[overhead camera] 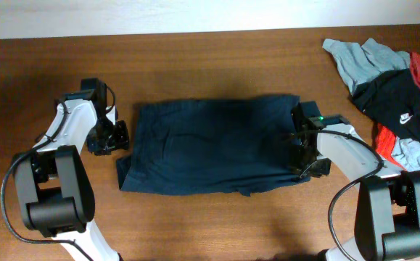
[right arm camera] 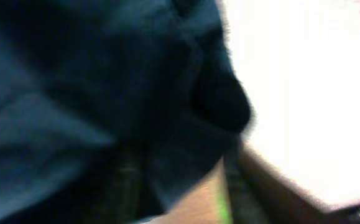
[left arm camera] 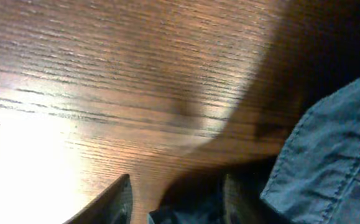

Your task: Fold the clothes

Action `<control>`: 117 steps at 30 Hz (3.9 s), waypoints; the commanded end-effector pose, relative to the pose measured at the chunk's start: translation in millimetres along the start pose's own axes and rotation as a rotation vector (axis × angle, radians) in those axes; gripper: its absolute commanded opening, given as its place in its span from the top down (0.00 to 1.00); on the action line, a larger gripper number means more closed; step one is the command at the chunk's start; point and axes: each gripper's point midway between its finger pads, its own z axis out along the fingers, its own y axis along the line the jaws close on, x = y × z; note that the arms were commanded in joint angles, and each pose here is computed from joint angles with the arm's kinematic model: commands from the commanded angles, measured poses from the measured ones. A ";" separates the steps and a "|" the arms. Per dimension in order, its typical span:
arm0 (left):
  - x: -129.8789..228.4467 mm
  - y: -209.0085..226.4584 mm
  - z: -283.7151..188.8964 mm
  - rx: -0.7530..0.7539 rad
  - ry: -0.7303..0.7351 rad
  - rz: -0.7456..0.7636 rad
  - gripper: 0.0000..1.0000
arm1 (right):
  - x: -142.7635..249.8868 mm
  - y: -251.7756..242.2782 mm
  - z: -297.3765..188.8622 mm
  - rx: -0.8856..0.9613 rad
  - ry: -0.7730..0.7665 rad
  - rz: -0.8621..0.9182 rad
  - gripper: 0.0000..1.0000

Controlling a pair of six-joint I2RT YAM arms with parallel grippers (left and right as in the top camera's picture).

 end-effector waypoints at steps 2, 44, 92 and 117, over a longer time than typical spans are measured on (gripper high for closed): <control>-2.9 -9.8 -9.3 0.060 -0.014 0.027 0.66 | -9.6 -24.8 -20.6 0.051 -0.046 0.086 0.33; -113.3 -41.7 -101.5 -0.014 -0.382 0.292 1.00 | -14.6 38.4 -99.8 -0.503 -0.156 -0.120 0.23; -47.5 -90.4 -126.3 0.356 -0.341 0.295 0.74 | -32.7 95.6 -153.8 -1.099 -0.497 -0.368 0.85; 127.3 -118.0 30.8 0.274 0.159 0.370 0.71 | -107.8 168.2 -6.2 -0.863 -0.428 -0.020 0.96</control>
